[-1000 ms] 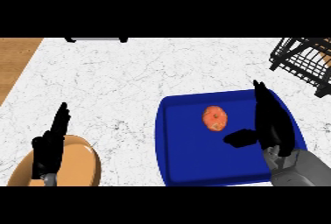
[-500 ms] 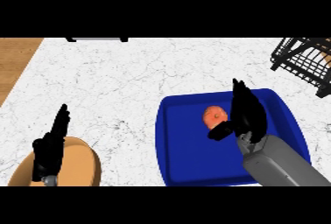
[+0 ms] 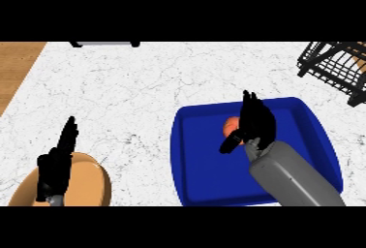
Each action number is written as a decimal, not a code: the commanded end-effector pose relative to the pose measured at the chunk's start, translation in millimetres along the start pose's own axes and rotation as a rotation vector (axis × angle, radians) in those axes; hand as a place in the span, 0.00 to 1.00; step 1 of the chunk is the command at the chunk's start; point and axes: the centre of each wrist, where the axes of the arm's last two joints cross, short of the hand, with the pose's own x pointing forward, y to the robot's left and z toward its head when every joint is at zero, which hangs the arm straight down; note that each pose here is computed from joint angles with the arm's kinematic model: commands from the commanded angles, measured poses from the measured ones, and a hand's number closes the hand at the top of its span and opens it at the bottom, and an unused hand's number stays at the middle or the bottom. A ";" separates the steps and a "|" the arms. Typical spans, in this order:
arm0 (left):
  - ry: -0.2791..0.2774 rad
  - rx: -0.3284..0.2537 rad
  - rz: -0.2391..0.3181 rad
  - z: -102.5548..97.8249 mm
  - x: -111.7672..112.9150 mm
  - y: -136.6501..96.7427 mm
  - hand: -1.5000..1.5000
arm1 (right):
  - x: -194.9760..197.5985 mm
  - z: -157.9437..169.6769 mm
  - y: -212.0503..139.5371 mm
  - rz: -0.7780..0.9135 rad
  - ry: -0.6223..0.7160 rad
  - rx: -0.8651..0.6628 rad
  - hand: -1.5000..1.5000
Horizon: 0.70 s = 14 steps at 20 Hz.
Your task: Pick the squash from the tray and place it in the tiered basket
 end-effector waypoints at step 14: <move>0.100 -0.087 0.078 17.8 -23.8 -30.4 0.50 | 18.1 -18.8 14.0 0.105 0.243 0.139 0.00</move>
